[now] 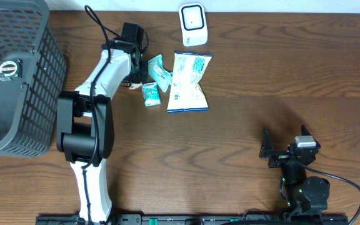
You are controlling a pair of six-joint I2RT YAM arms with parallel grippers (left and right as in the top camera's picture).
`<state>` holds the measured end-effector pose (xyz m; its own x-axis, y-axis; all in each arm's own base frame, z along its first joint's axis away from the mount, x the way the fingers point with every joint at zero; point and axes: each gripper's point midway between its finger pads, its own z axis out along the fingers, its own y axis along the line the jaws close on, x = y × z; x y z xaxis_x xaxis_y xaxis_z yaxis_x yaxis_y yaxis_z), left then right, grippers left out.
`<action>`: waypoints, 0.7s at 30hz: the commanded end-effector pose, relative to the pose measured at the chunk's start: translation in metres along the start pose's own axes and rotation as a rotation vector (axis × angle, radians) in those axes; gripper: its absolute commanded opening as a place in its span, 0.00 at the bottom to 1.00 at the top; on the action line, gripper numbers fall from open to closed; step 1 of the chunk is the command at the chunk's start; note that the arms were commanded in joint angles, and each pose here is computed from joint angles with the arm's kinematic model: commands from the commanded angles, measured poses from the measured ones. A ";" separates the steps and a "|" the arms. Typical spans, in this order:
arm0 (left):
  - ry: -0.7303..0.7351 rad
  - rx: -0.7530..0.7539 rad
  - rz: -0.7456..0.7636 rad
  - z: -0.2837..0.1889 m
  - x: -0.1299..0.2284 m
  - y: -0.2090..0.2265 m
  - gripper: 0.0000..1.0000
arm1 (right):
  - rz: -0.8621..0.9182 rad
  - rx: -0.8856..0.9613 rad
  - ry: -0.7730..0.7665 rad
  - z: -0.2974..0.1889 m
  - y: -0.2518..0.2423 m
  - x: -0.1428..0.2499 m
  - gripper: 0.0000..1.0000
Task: Scan the item barcode
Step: 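Carry the orange Kleenex pack under the scanner with the left gripper, then release the orange Kleenex pack beside the other packs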
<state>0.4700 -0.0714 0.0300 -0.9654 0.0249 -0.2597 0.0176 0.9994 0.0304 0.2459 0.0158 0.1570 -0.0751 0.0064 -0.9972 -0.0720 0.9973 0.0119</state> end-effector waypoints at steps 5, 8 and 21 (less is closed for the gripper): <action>0.029 0.124 0.011 0.001 0.008 -0.033 0.08 | -0.008 -0.009 0.000 0.000 0.002 0.001 0.99; 0.021 0.132 0.056 0.000 0.008 -0.044 0.08 | -0.008 -0.009 0.000 0.000 0.002 0.001 0.99; -0.136 0.141 0.094 -0.047 -0.030 -0.041 0.89 | -0.008 -0.009 0.000 0.000 0.002 0.001 0.99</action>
<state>0.4680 -0.1221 0.0338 -0.9505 0.1328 -0.2810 0.1581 0.9850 -0.0693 0.2459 0.0158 0.1570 -0.0751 0.0064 -0.9972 -0.0720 0.9973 0.0119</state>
